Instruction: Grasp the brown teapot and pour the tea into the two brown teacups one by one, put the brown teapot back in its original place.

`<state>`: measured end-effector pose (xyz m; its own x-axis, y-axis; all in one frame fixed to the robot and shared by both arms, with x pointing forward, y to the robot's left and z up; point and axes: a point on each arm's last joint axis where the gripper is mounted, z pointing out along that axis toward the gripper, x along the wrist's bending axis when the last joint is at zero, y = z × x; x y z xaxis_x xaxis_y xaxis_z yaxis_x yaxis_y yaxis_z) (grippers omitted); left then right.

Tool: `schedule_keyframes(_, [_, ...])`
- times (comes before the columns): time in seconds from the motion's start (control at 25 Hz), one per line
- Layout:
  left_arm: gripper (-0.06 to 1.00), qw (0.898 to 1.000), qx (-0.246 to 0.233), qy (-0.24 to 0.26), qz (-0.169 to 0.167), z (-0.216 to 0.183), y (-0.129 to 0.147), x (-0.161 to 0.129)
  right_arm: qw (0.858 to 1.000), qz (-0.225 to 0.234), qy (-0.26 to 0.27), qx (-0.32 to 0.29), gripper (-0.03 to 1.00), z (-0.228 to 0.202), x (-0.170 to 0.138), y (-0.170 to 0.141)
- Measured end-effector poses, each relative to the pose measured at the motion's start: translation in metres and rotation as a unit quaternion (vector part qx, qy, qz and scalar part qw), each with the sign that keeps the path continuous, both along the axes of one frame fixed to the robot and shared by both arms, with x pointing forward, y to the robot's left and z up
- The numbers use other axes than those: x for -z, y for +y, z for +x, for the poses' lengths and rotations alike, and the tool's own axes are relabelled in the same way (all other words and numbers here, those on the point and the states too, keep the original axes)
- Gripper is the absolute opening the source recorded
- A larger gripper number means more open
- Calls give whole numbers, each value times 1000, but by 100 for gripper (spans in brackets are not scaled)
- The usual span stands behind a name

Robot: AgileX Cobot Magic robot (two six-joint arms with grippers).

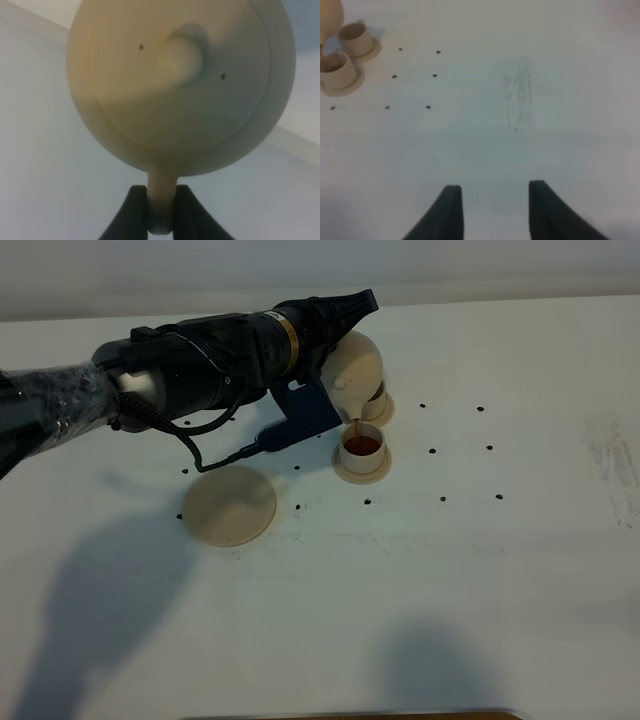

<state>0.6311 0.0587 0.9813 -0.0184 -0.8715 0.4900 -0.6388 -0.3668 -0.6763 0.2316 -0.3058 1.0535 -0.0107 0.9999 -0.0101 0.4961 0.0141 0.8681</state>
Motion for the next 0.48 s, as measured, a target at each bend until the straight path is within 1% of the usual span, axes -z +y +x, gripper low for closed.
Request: schedule_keyframes(0.48, [17,1000,-10,4,-7,2,3,0,1000,0,0,0,31,0,0,0])
